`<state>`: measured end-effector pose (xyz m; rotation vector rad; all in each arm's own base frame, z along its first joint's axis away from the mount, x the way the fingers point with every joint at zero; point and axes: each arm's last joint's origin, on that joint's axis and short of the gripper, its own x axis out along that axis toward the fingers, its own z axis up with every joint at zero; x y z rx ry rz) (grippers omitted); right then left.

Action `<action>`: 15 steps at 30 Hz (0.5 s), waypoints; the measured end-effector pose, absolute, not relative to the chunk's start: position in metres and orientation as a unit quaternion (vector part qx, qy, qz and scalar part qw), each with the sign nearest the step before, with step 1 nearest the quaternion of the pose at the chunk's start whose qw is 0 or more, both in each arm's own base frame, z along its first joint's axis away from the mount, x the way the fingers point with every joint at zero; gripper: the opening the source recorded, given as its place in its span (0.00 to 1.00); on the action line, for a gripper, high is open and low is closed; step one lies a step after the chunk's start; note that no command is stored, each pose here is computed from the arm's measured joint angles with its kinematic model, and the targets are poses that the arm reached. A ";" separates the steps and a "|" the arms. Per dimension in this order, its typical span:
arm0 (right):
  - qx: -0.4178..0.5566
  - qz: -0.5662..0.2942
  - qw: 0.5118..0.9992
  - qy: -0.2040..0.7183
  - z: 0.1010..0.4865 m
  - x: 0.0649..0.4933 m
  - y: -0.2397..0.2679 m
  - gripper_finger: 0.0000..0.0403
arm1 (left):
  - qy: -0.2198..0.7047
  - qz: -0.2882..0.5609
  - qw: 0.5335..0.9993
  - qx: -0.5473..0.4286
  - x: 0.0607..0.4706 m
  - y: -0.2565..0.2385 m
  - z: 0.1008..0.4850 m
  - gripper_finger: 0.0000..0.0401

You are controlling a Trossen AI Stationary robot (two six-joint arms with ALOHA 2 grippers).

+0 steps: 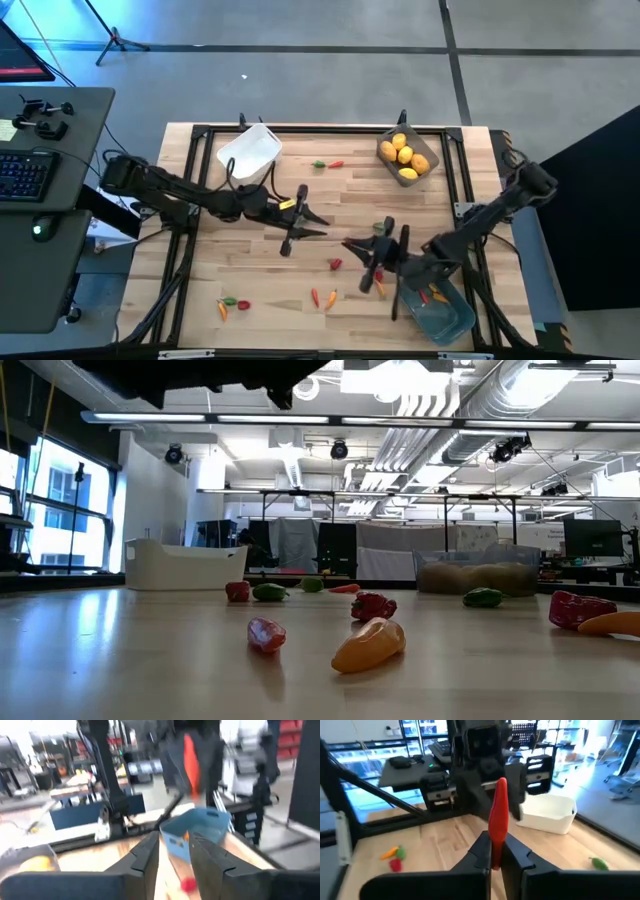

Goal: Sort produce into baskets
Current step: Put the orange chili pepper into the blue bin

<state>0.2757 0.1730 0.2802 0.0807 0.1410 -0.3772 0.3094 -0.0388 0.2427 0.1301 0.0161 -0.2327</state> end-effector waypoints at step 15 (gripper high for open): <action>0.325 -0.076 0.849 0.410 0.257 0.177 0.200 0.01 | 0.228 -0.200 0.947 0.107 0.251 -0.087 0.238 0.24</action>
